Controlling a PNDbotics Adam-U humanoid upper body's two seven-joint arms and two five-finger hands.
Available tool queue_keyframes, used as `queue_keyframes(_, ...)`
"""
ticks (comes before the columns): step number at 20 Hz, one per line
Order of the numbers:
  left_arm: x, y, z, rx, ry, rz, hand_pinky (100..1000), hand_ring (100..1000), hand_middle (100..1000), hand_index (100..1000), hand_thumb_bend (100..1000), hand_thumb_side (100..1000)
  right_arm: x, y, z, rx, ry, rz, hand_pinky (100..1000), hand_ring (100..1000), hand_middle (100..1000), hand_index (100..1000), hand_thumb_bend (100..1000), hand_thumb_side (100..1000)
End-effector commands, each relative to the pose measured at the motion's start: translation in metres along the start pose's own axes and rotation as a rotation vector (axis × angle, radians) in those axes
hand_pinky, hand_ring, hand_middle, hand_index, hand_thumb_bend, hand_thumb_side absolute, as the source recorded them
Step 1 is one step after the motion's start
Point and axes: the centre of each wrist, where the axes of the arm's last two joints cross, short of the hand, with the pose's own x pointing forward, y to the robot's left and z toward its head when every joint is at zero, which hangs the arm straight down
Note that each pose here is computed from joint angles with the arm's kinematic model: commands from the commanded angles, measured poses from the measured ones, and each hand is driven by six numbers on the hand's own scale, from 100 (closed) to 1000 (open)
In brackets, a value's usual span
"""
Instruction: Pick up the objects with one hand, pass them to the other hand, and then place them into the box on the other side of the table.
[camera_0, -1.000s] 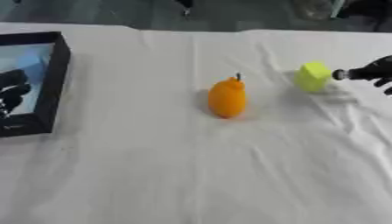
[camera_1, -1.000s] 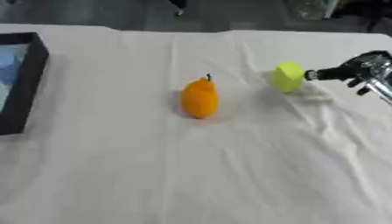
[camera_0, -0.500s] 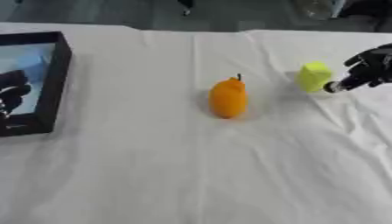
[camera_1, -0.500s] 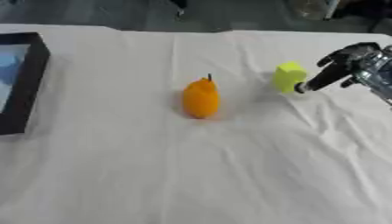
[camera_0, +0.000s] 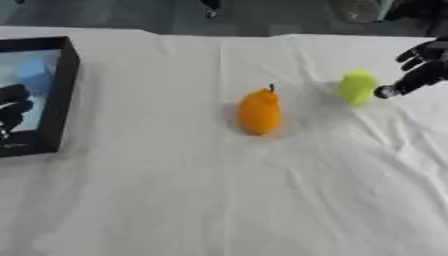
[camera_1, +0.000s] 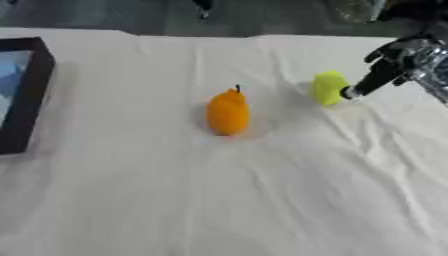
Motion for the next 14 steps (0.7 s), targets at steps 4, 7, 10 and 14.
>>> queue_keyframes(4,0.006,0.002,0.0,0.009,-0.024,-0.01,1000,872,860,743,100,805,0.008,-0.021,0.017,-0.044,-0.011,0.074,938,955,899,938,404,100)
queue_keyframes(7,0.005,0.002,0.0,0.012,-0.024,-0.011,1000,871,860,743,100,807,0.012,-0.024,0.024,-0.053,-0.027,0.103,940,949,893,934,385,100)
queue_keyframes(10,0.005,0.003,0.0,0.015,-0.024,-0.013,1000,871,860,743,100,807,0.017,-0.025,0.032,-0.077,-0.042,0.142,944,952,888,929,404,100)
queue_keyframes(14,0.005,0.003,0.0,0.016,-0.026,-0.014,1000,870,860,743,100,807,0.019,-0.023,0.041,-0.102,-0.048,0.199,949,958,891,927,402,100)
